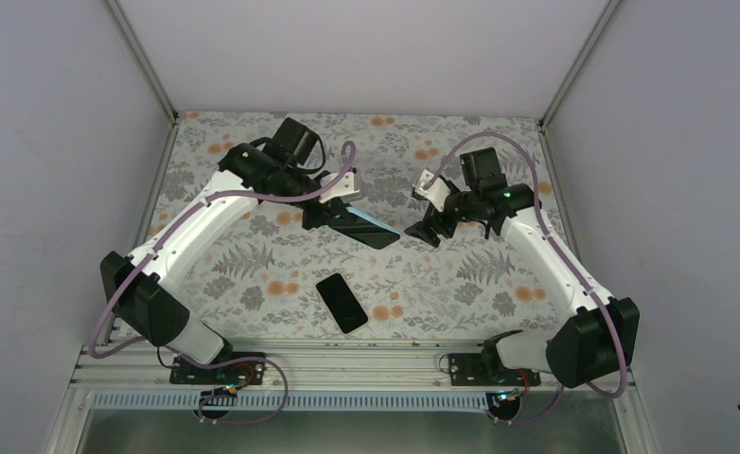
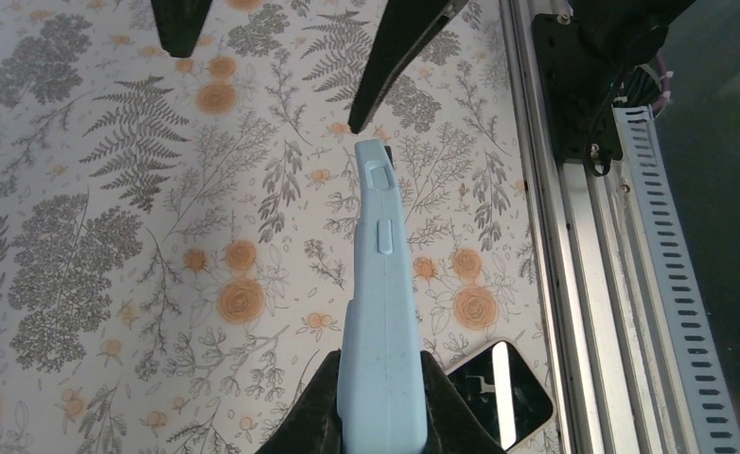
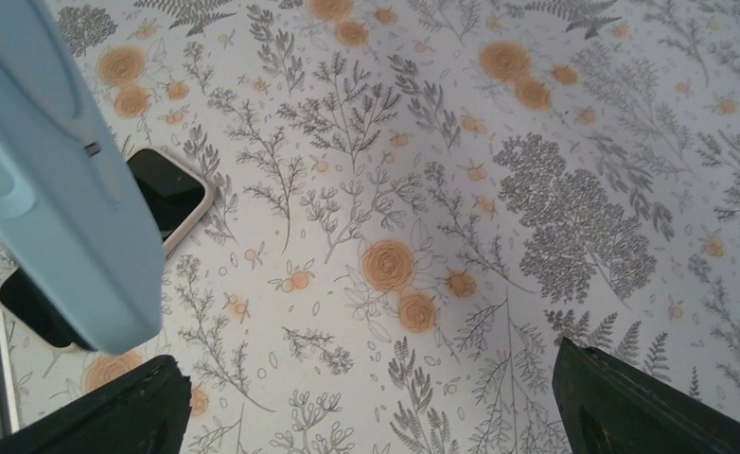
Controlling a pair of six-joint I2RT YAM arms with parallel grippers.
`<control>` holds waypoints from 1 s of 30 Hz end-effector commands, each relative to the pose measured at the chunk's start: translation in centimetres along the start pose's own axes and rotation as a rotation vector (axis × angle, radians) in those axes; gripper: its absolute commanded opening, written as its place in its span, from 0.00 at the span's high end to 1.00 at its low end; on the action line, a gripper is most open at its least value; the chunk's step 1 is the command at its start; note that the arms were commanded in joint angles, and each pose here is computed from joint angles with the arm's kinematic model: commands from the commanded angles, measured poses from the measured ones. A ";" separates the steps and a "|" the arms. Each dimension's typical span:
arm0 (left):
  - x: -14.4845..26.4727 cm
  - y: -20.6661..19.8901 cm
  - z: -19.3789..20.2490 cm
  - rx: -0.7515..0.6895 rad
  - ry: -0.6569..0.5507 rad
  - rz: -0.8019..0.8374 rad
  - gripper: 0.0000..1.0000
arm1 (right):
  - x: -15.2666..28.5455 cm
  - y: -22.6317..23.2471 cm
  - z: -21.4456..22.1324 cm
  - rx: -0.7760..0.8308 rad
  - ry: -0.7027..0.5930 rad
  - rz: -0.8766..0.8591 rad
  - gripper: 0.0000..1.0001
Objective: Take the phone out of the phone case
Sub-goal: Remove the phone case from the phone.
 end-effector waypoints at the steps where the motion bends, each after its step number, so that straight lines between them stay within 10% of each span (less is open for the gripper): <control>1: 0.6 0.2 -1.1 -0.036 -0.050 -0.031 0.98 | 0.2 1.0 0.6 0.021 0.011 -0.039 0.02; 30: 0.6 0.3 -1.1 -0.031 -0.047 -0.036 0.98 | -0.8 1.5 0.5 0.013 -0.009 -0.145 0.05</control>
Point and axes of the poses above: each gripper's point midway between its finger pads, its own x axis back along the fingers, its own y axis along the line the jaws close on, z = x × y, the point moved 6 cm from there along x, back along the fingers, and after that the axes turned 15 degrees about -x, right-handed, at the moved point
